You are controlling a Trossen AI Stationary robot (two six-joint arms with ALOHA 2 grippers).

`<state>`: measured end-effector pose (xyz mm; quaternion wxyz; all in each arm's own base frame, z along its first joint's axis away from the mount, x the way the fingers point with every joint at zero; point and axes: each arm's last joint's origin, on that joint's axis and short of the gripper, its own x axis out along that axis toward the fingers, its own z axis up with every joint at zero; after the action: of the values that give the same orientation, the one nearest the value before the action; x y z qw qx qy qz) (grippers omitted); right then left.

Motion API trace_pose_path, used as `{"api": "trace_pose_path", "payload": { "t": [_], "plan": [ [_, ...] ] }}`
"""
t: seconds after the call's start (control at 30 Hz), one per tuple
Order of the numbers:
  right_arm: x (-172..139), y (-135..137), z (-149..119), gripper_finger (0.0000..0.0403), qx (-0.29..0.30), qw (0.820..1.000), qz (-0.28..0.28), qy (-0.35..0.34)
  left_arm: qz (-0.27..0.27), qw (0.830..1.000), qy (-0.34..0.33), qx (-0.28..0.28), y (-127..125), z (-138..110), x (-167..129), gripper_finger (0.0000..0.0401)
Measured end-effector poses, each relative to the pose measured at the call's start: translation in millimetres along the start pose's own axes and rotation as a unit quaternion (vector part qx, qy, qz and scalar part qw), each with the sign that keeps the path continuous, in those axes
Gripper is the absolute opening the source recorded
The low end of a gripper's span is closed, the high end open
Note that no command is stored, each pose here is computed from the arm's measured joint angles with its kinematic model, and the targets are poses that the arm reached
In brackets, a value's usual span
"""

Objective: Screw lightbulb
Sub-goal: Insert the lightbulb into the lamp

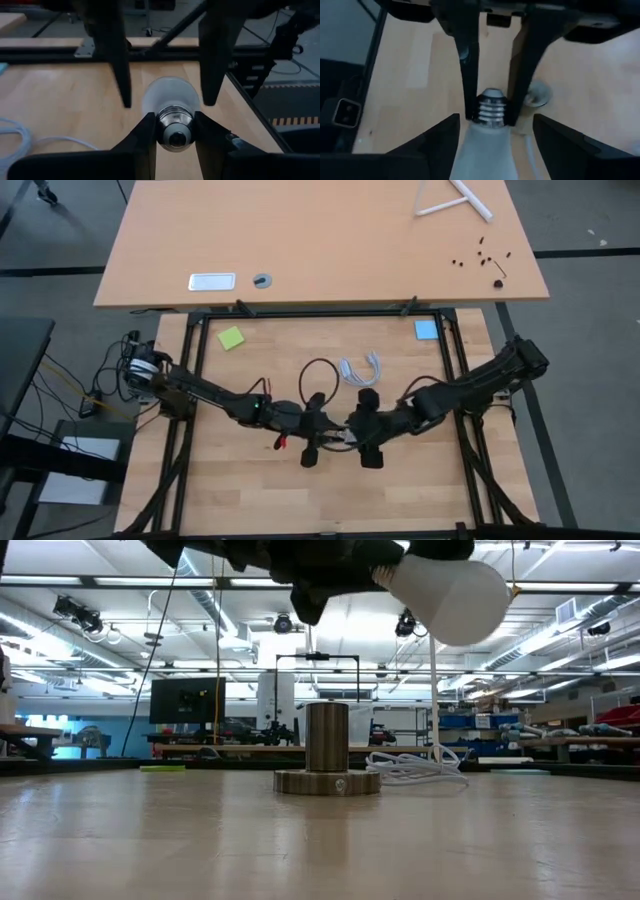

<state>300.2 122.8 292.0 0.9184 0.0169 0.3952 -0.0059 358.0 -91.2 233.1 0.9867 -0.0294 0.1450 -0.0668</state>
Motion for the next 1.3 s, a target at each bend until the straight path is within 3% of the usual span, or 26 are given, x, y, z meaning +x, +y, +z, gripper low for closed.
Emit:
{"api": "trace_pose_path", "payload": {
  "t": [0.33,0.47,0.7,0.93,1.17,1.3],
  "plan": [
    [-62.6,9.2,0.6,0.0274,-0.092,0.982,-0.116,-0.117,0.025,0.998,-0.049,-0.003,29.1,25.2,-40.1,0.0095],
    [-72.8,13.1,-1.2,0.0274,-0.139,0.969,-0.155,-0.134,0.005,0.995,-0.102,-0.019,37.8,29.7,-60.5,0.0095],
    [-69.3,24.7,4.4,0.0274,-0.25,0.917,-0.272,-0.153,-0.058,0.968,-0.227,-0.09,55.7,28.2,-94.1,0.0095],
    [-78.3,31.3,27.1,0.0276,-0.228,0.9,-0.284,-0.239,-0.124,0.929,-0.305,-0.17,67.9,17.2,-112.7,0.0095],
    [-74.6,19.3,39.6,0.0308,-0.164,0.915,-0.242,-0.279,-0.138,0.924,-0.315,-0.169,67.3,17.4,-115.0,0.0095],
    [-70.9,16.9,41.6,0.0324,-0.157,0.917,-0.237,-0.281,-0.137,0.924,-0.316,-0.168,67.5,17.5,-115.1,0.0095]
  ]
}}
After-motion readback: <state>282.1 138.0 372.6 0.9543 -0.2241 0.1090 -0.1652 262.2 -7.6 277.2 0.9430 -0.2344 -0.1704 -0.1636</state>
